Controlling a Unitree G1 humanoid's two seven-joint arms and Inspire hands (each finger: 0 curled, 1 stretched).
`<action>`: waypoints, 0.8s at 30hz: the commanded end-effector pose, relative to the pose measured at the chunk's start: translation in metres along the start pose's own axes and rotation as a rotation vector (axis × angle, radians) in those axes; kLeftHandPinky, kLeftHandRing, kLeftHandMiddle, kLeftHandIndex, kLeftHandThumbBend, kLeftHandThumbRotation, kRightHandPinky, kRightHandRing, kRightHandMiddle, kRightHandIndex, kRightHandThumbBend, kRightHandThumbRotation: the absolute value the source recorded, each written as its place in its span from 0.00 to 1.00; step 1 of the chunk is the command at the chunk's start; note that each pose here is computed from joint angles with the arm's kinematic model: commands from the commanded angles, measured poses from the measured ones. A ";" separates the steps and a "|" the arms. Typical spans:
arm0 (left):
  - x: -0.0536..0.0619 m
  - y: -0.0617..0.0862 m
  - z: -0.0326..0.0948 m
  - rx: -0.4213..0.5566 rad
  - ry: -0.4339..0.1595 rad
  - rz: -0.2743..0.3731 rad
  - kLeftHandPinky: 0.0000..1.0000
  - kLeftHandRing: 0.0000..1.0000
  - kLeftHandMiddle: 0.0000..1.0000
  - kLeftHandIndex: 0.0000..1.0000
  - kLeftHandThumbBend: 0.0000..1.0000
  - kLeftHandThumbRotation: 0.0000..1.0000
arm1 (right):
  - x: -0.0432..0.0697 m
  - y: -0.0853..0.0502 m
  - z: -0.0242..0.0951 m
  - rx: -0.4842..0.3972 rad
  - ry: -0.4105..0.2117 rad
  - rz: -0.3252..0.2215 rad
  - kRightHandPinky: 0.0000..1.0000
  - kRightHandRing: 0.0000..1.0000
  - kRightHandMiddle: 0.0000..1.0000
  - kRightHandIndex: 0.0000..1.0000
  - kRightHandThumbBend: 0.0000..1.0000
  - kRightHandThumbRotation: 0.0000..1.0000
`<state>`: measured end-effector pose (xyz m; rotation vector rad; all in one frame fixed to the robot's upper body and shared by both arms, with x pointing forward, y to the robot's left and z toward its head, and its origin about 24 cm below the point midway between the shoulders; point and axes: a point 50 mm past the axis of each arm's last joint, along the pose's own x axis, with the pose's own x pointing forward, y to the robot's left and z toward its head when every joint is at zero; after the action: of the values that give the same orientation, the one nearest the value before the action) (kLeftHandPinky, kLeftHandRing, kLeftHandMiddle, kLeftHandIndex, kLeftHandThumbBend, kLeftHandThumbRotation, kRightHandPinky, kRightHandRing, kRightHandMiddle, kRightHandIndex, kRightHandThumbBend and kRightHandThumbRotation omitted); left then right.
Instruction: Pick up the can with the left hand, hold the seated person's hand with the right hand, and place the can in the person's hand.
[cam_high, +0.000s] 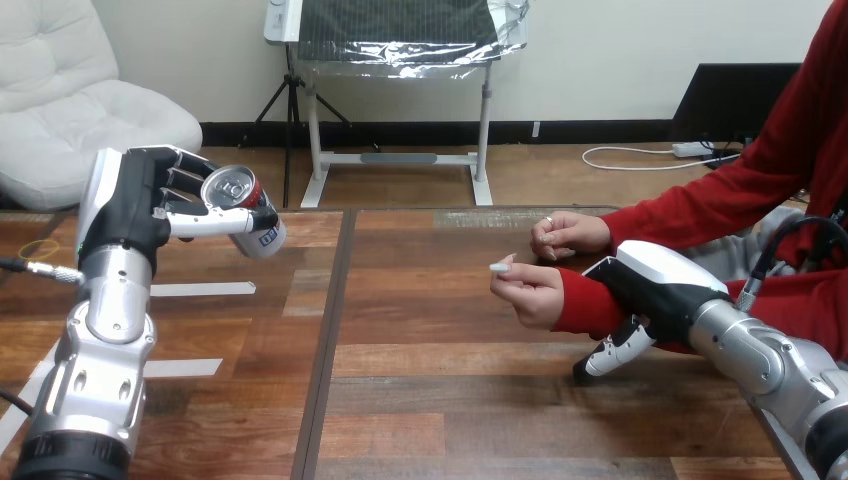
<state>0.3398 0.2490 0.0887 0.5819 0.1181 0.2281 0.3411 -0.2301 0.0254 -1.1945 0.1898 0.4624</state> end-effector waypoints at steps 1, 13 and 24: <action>0.004 0.016 0.027 -0.014 -0.115 0.058 0.33 0.40 0.44 0.42 0.82 0.00 | -0.001 -0.016 -0.005 0.001 0.029 -0.031 0.39 0.43 0.49 0.53 0.78 0.00; 0.004 0.016 0.027 -0.017 -0.116 0.059 0.33 0.39 0.44 0.42 0.82 0.00 | -0.002 -0.019 -0.008 -0.012 0.051 -0.028 0.41 0.45 0.51 0.54 0.76 0.00; 0.004 0.016 0.027 -0.020 -0.112 0.060 0.32 0.39 0.44 0.42 0.81 0.00 | -0.003 -0.022 -0.009 -0.033 0.056 -0.030 0.42 0.47 0.52 0.55 0.69 0.00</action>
<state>0.3384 0.2510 0.0871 0.5787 0.1243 0.2340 0.3405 -0.2341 0.0234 -1.2056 0.2267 0.4542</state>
